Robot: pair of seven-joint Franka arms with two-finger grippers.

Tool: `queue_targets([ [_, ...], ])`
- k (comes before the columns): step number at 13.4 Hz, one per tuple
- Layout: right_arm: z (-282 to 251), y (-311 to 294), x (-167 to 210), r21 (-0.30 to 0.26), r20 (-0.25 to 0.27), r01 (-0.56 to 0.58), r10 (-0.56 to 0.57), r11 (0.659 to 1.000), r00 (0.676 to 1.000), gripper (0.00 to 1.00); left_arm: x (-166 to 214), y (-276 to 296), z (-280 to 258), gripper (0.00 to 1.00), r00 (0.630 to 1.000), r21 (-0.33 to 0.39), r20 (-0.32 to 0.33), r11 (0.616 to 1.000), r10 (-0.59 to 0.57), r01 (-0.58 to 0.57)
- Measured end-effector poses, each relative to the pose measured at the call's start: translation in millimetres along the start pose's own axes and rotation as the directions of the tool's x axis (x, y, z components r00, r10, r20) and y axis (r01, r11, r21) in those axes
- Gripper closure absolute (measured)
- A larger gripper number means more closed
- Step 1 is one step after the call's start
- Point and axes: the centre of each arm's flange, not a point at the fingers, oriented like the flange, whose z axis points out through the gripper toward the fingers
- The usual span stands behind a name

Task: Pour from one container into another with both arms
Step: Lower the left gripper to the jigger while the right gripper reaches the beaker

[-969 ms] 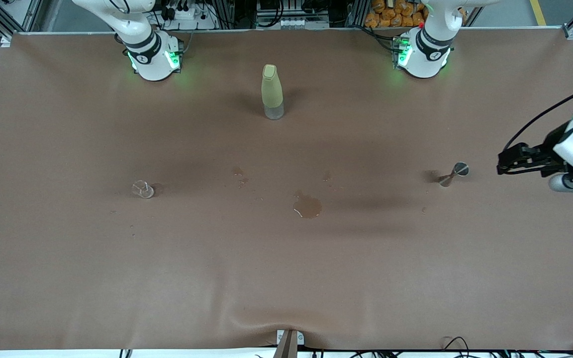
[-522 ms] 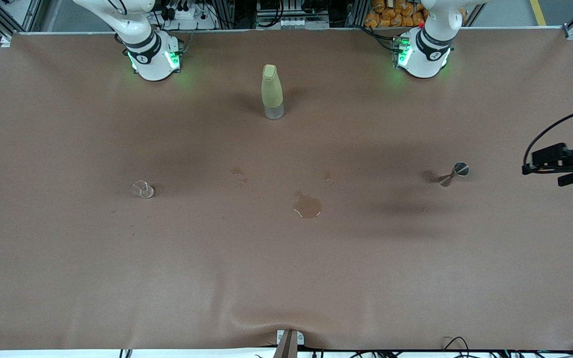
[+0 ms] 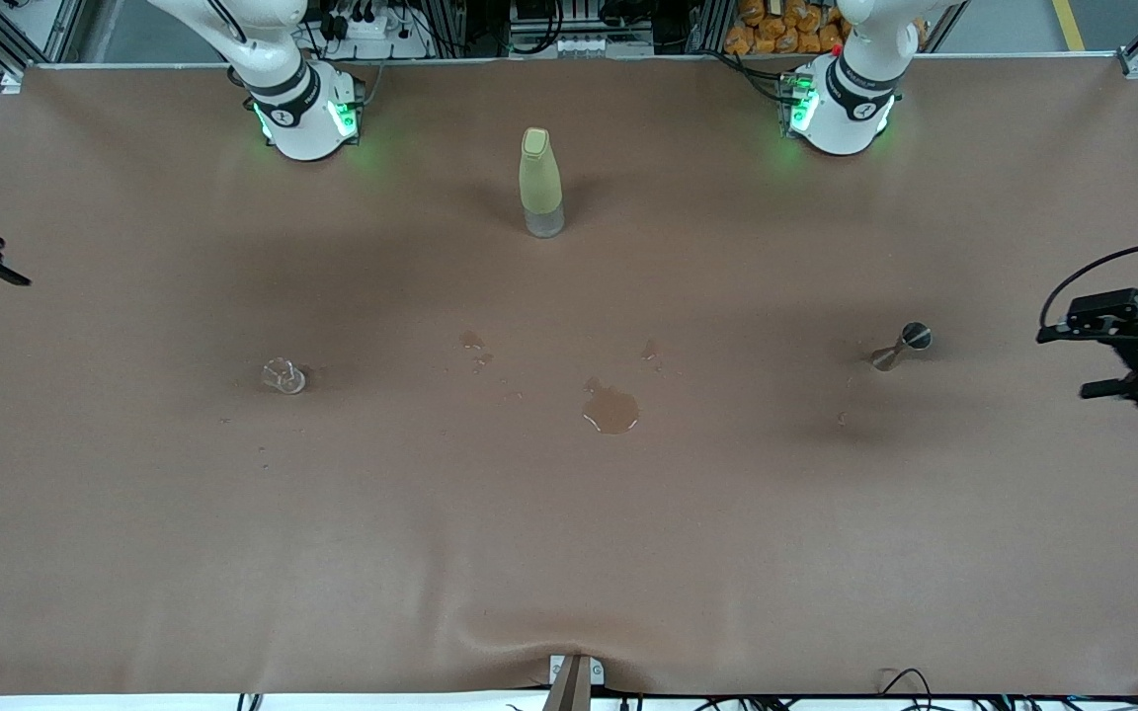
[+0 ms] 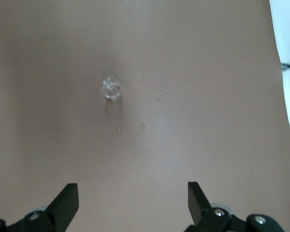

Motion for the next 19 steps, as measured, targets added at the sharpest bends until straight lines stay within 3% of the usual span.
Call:
queue_targets([
  [4,65.5,5.4,-22.8,0.018,-0.199,0.071,-0.066,0.997,0.978,0.0,-35.4,-39.7,50.6,0.0,0.965,-0.128,-0.104,0.959,0.239,-0.252],
  [8,132.1,5.3,-33.4,0.006,-0.373,0.1,-0.091,0.995,0.923,0.0,-74.6,-62.8,91.9,0.0,0.857,-0.154,-0.217,0.851,0.467,-0.502],
  [13,231.7,-15.2,-61.5,-0.041,-0.572,0.141,-0.139,0.989,0.809,0.0,-135.3,-88.3,149.3,0.0,0.721,-0.127,-0.387,0.742,0.574,-0.659],
  [16,290.4,-33.1,-78.8,-0.046,-0.692,0.155,-0.143,0.987,0.708,0.0,-151.1,-95.2,178.0,0.0,0.653,-0.093,-0.462,0.7,0.6,-0.708],
  [19,331.9,-51.8,-94.0,-0.039,-0.775,0.145,-0.121,0.989,0.62,0.0,-168.1,-99.7,204.8,0.0,0.585,-0.051,-0.522,0.662,0.62,-0.748],
])
